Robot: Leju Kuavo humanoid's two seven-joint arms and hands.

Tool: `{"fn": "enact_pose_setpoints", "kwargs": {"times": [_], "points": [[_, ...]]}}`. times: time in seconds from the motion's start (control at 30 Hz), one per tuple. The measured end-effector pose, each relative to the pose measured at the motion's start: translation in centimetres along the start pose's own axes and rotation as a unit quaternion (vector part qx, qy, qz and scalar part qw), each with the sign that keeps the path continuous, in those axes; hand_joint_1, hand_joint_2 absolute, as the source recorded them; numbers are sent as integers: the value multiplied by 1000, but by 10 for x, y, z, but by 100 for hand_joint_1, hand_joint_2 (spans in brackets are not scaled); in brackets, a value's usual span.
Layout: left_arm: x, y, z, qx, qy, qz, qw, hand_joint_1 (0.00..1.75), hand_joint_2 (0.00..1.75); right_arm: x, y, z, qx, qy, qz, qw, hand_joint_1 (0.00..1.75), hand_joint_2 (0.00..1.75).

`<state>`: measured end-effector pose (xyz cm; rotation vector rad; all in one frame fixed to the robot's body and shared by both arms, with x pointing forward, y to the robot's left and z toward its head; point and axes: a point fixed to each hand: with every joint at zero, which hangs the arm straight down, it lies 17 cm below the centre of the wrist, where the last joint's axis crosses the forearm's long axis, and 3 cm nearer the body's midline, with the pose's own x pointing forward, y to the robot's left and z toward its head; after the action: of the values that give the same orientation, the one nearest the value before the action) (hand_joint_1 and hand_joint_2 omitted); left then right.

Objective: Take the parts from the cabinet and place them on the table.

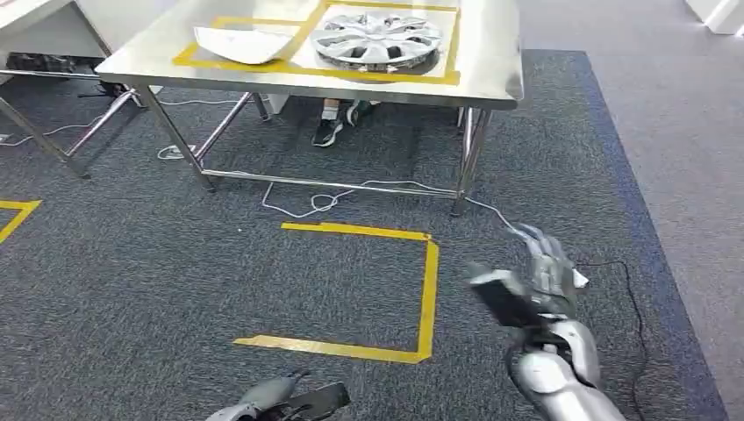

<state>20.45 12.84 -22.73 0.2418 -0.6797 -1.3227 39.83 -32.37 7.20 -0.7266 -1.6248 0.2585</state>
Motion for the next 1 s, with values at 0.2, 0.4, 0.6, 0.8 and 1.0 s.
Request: {"fn": "enact_pose_setpoints", "kwargs": {"times": [0.2, 0.4, 0.6, 0.8, 1.0], "points": [[-4, -2, 1, 0, 8, 19, 1000, 0, 175, -91, -24, 51, -41, 168, -53, 983, 0, 175], [-3, -1, 0, 1, 8, 23, 1000, 0, 175, -100, -26, 63, -25, 165, 33, 985, 0, 175], [-2, 0, 0, 2, 8, 26, 1000, 0, 175, -107, -31, 68, -31, 177, 34, 983, 0, 175], [-2, 0, 0, 2, 8, 26, 1000, 0, 175, -108, -30, 69, -33, 179, 32, 983, 0, 175], [-2, 0, 0, 2, 8, 26, 1000, 0, 175, -109, -31, 70, -34, 181, 32, 982, 0, 175]]}}
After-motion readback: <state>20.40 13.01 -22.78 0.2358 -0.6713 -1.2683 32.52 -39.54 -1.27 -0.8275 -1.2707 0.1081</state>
